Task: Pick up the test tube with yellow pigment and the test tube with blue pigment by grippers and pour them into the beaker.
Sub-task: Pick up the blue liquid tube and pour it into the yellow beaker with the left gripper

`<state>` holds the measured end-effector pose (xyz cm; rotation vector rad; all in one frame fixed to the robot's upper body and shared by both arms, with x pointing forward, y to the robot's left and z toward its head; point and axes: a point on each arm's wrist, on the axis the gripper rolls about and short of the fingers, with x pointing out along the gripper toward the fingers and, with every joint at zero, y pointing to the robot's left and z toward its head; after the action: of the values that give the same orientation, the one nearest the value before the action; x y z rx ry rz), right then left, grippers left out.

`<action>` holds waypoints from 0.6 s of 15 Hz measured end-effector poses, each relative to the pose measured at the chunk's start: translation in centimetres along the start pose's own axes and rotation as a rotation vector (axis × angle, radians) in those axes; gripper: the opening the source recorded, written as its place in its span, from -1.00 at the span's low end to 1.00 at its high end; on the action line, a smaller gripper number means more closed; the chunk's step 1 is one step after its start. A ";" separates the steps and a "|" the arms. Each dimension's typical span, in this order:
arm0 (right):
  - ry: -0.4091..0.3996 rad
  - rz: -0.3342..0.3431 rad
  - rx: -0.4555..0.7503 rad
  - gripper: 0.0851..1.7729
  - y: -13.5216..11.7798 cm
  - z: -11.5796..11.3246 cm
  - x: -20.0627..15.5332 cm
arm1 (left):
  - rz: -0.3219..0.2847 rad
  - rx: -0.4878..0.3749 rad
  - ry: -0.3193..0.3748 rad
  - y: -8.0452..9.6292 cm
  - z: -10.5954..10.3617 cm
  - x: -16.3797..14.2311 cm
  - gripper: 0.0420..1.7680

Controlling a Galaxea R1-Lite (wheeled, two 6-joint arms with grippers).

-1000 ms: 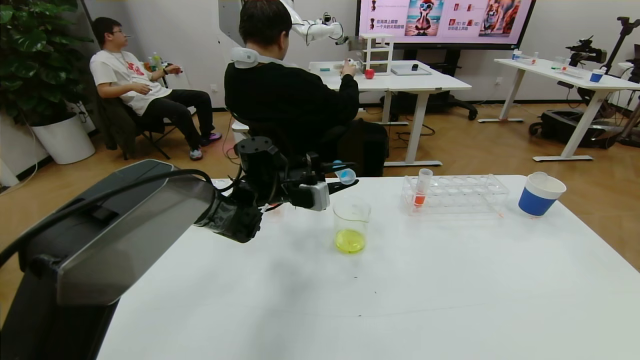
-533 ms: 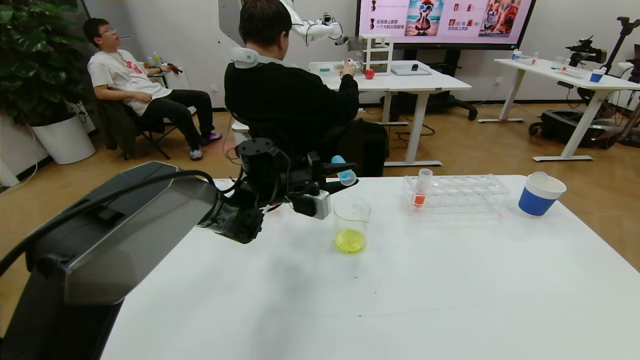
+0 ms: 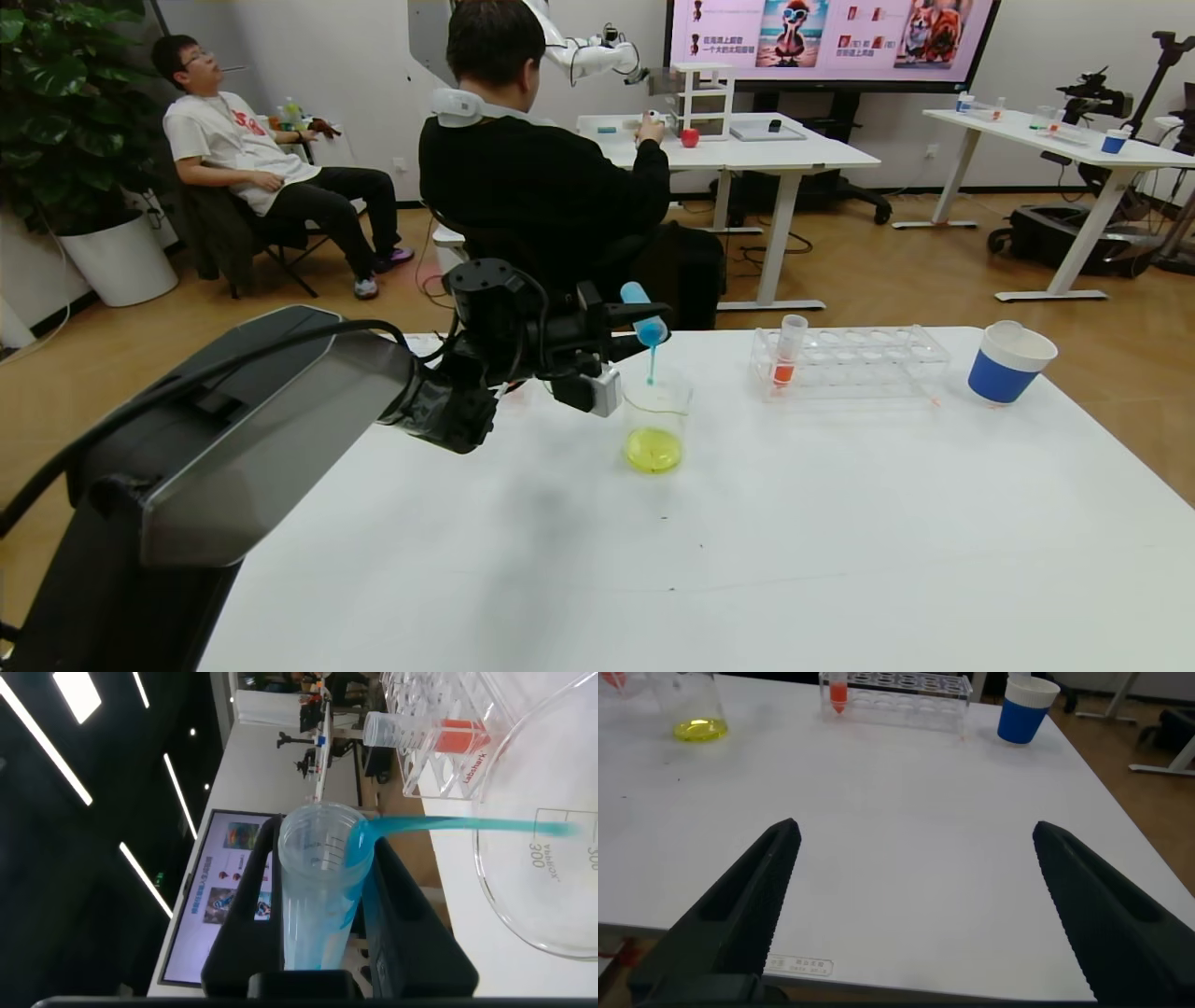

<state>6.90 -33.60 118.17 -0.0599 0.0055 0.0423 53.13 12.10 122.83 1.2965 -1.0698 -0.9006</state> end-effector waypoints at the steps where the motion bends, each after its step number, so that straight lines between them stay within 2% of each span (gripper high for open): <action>1: 0.000 0.000 0.000 0.96 0.0 0.0 0.0 | -0.002 0.019 0.001 -0.1 0.0 0.0 -0.47; 9: 0.000 0.000 0.000 0.96 0.0 0.0 0.0 | -0.014 0.126 -0.004 -0.6 -0.1 -0.1 -0.47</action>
<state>6.90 -33.60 118.17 -0.0599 0.0055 0.0423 53.18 12.19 122.23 1.4080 -1.1364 -0.8576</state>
